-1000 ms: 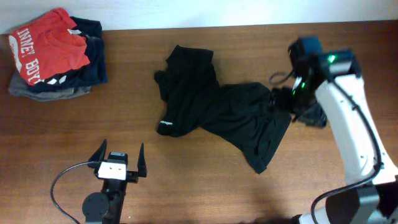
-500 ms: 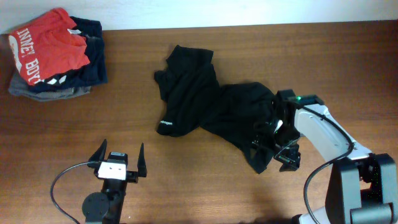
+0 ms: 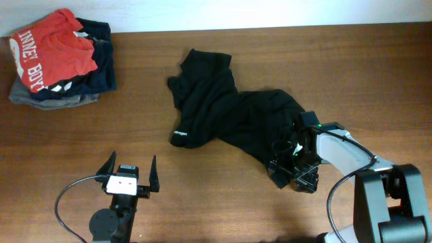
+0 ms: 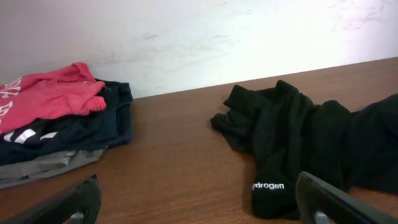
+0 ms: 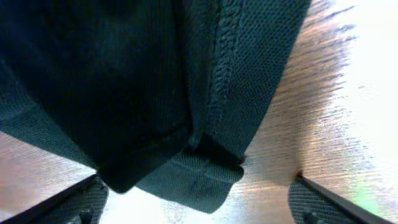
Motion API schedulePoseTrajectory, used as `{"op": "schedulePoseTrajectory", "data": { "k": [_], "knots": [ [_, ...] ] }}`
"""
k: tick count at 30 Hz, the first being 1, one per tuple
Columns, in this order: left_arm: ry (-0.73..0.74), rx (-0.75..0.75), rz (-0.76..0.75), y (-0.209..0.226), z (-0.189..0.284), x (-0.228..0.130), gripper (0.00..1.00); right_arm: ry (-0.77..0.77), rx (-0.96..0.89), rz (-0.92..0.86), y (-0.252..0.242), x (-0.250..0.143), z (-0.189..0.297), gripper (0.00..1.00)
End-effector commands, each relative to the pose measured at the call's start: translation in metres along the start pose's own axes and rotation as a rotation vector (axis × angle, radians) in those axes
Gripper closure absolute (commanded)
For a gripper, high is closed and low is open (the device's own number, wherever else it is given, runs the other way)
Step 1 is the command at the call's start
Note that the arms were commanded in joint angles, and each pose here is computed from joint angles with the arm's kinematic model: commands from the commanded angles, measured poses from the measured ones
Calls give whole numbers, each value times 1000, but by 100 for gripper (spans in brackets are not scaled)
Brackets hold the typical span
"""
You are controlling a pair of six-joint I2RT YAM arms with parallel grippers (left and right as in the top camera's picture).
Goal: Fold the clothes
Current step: 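Grasp the shirt's right edge with the right gripper, then pull the shirt edge rightward with the right gripper to spread it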
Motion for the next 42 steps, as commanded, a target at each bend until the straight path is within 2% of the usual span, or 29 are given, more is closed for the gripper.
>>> {"op": "schedulePoseTrajectory", "data": {
  "k": [1,7,10,13,15,23,26,31,37,42],
  "knots": [
    [2,10,-9,1,0,-1,1,-3,16,6,-2,-2,-9,12],
    [2,10,-9,1,0,-1,1,-6,19,7,-6,-4,-17,47],
    [3,9,-9,1,0,-1,1,-8,20,7,-6,-3,-18,71],
    [2,9,-9,1,0,-1,1,-18,26,11,-5,-2,-18,81],
    [3,9,-9,1,0,-1,1,-28,27,15,-4,0,-18,96],
    [2,10,-9,1,0,-1,1,-132,-80,-7,-7,19,7,96],
    [3,10,-9,1,0,-1,1,-192,-147,-41,-10,32,40,96],
    [2,10,-9,1,0,-1,1,-363,-293,-168,-33,59,128,96],
    [3,9,-9,1,0,-1,1,-527,-225,-330,-68,84,205,96],
    [2,9,-9,1,0,-1,1,-490,-224,-343,-82,81,207,96]
  ]
}}
Point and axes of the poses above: each gripper's point midway between its finger pads, its own z axis back along the fingers, its own y axis along the line the jaws close on, x = y × z, the point moved 7 cm from there along z, back along the fingers, and after that the axes turned 2 degrees about z, right-handed, at the moved point
